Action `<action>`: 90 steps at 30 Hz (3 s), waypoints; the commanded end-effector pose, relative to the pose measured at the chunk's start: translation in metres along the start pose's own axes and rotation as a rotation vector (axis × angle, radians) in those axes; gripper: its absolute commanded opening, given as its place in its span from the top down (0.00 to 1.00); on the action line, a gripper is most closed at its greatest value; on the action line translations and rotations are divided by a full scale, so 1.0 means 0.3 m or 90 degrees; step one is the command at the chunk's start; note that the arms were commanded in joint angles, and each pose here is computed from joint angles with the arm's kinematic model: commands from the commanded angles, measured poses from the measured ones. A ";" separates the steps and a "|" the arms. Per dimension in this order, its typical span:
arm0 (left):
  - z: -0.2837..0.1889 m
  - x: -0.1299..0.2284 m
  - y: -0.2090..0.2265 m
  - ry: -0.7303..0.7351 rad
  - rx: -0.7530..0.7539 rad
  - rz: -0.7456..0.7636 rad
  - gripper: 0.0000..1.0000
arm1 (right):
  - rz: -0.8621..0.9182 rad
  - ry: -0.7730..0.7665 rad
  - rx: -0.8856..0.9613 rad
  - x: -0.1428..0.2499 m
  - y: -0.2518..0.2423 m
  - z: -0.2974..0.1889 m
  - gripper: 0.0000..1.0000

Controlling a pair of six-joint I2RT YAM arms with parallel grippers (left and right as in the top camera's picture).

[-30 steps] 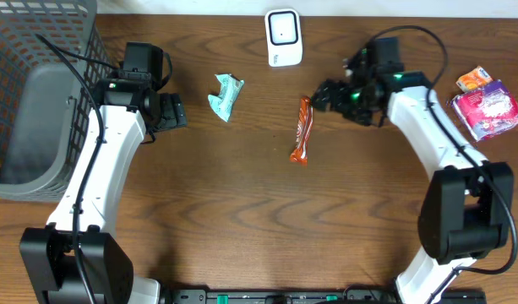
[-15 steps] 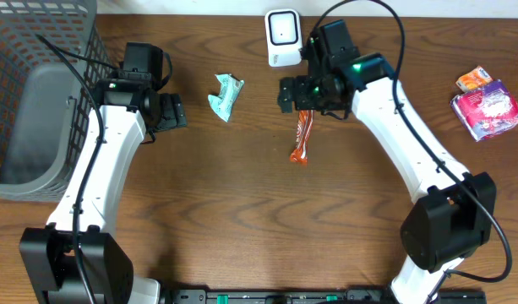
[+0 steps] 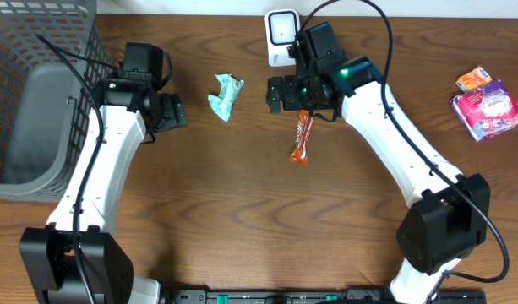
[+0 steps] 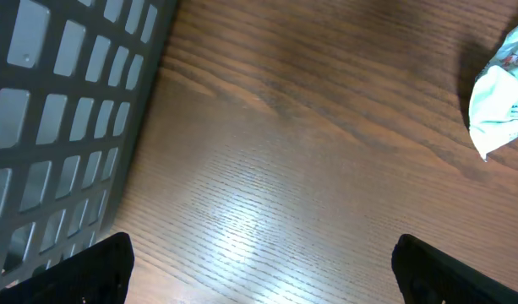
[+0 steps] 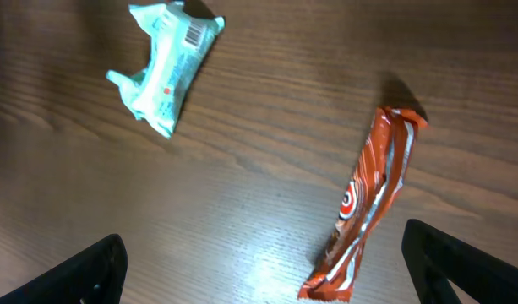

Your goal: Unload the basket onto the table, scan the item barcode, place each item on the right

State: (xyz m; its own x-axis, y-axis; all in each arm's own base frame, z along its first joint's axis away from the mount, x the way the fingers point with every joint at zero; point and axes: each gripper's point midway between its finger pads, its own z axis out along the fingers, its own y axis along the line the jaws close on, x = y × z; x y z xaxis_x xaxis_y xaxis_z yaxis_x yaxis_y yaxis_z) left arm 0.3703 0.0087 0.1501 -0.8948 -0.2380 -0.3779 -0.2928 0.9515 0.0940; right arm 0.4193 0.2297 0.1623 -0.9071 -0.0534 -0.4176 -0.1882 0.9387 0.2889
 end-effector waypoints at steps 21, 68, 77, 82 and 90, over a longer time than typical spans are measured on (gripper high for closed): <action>0.008 -0.003 0.012 0.001 -0.015 0.004 0.02 | -0.048 0.037 0.251 0.123 -0.127 0.312 0.33; 0.008 -0.003 0.012 0.001 -0.015 0.004 0.02 | 0.098 0.079 0.430 0.227 -0.255 0.242 0.31; 0.008 -0.003 0.012 0.001 -0.015 0.004 0.02 | 0.123 0.068 0.452 0.293 -0.313 0.305 0.32; 0.008 -0.004 0.012 0.001 -0.015 0.003 0.02 | 0.128 0.073 0.479 0.324 -0.354 0.304 0.35; 0.008 -0.003 0.012 0.001 -0.015 0.004 0.02 | 0.134 0.075 0.472 0.346 -0.367 0.329 0.67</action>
State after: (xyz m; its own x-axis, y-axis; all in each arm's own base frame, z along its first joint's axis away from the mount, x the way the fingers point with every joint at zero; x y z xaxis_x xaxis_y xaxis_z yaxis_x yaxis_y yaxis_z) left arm 0.3703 0.0087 0.1501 -0.8948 -0.2380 -0.3779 -0.2928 0.9515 0.0940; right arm 0.3843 0.1612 0.0075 -0.9401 0.1422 -0.3098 0.2384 0.9238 -0.2996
